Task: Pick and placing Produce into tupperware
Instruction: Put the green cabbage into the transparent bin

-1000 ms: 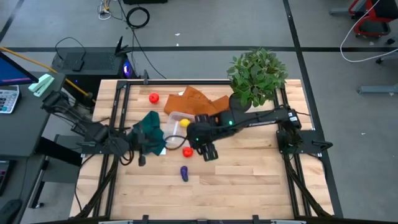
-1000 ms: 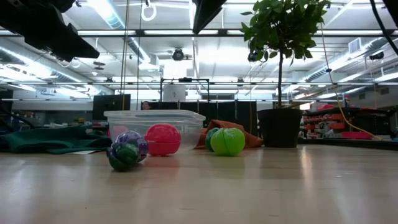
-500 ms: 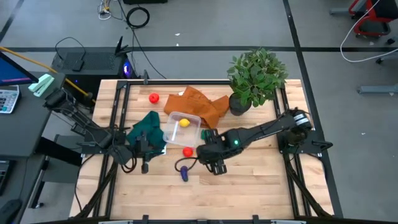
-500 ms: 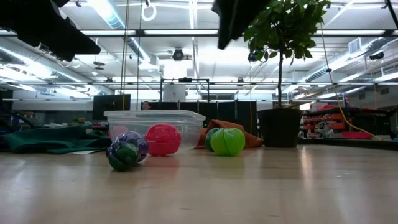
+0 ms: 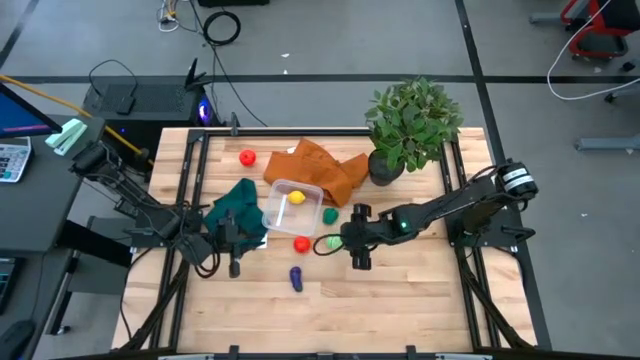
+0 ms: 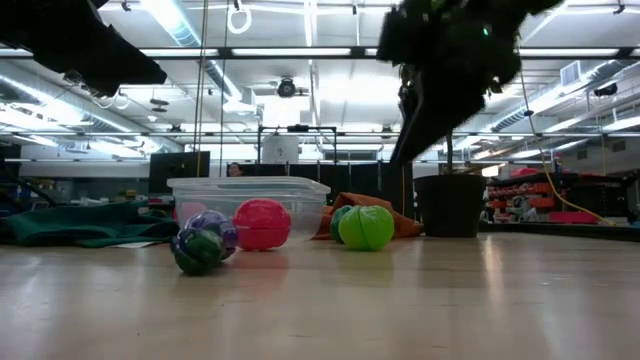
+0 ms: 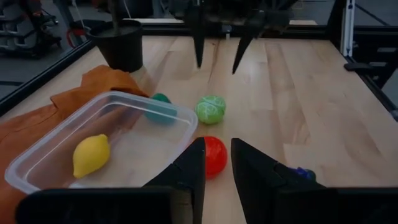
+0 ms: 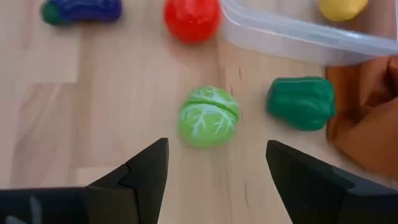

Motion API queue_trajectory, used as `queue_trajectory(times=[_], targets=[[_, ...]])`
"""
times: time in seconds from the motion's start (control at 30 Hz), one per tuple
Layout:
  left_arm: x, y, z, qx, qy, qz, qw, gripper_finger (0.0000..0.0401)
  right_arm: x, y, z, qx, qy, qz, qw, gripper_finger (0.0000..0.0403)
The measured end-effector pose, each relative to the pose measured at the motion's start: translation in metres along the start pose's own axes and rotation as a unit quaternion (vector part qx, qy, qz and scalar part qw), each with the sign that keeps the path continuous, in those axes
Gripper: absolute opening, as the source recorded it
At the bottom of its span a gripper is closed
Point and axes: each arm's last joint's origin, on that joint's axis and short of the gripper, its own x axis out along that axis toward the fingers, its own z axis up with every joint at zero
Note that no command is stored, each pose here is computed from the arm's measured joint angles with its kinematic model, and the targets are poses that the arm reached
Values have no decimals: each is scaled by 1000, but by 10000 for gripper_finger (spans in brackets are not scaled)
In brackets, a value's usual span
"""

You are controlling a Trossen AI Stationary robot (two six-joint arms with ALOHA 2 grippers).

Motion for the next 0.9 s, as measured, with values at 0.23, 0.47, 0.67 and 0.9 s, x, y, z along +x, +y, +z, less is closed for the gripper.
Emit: queue_trajectory(times=[0.23, 0.47, 0.67, 0.9], targets=[[1, 1, 2, -7, -8, 9, 1000, 82, 16, -3, -18, 13, -34, 0, 999, 233], [4, 4, 3, -11, -9, 21, 1000, 81, 19, -6, -20, 17, -46, -1, 999, 242], [4, 4, 3, -11, -9, 21, 1000, 86, 19, -6, -19, 15, -48, 2, 999, 274], [4, 4, 3, -5, -8, 21, 1000, 83, 19, -6, -17, 50, -59, -1, 997, 306]])
